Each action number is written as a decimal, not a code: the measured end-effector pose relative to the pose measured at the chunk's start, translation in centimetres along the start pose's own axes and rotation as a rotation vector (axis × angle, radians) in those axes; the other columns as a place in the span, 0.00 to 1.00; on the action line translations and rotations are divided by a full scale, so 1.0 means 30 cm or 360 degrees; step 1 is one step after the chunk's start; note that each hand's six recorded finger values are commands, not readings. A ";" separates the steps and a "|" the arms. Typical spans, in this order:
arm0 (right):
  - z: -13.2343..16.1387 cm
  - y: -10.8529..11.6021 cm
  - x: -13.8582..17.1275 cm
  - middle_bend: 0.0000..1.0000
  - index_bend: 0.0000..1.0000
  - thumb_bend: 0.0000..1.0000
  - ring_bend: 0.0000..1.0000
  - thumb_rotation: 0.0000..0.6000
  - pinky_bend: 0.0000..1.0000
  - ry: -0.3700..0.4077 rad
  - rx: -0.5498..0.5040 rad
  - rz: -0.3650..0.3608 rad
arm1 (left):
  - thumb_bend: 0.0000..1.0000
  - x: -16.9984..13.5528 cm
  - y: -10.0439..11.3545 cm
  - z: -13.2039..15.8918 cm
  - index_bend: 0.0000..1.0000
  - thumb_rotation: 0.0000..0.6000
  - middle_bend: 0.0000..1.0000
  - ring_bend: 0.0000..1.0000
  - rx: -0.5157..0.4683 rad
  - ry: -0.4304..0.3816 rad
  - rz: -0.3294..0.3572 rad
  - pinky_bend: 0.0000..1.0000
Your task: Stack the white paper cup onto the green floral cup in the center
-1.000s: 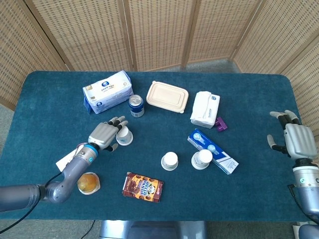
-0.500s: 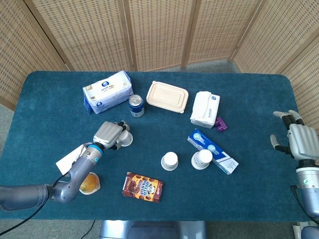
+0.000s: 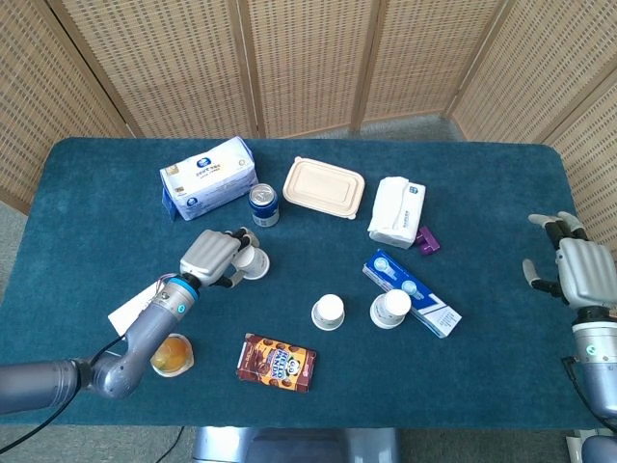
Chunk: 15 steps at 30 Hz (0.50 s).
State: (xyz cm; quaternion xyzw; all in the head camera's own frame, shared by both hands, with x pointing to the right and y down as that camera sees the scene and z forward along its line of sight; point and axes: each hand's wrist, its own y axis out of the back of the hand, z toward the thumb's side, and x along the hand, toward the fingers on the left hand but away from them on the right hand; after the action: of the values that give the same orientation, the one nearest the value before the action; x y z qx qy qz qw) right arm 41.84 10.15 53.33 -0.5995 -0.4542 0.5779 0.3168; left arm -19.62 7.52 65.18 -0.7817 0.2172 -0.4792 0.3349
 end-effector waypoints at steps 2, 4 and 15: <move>0.004 -0.001 0.001 0.25 0.20 0.45 0.12 1.00 0.51 0.0002 -0.0001 0.0000 | 0.42 -0.010 0.026 0.028 0.29 1.00 0.25 0.40 -0.0026 -0.0046 0.0019 0.51; 0.006 -0.001 0.003 0.25 0.20 0.45 0.12 1.00 0.51 0.0003 -0.0004 -0.0001 | 0.43 -0.018 0.047 0.058 0.29 1.00 0.25 0.40 -0.0051 -0.0094 0.0033 0.51; 0.013 0.013 0.022 0.25 0.20 0.45 0.12 1.00 0.51 0.0015 -0.0018 -0.0015 | 0.43 -0.038 0.078 0.244 0.29 1.00 0.25 0.40 -0.0134 -0.0354 -0.0042 0.51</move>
State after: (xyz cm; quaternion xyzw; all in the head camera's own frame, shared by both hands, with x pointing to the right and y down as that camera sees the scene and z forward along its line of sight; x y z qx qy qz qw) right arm 41.48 10.54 52.67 -0.6017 -0.4589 0.5709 0.3184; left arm -13.62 9.00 60.45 -0.8462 0.1882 -0.3843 0.3175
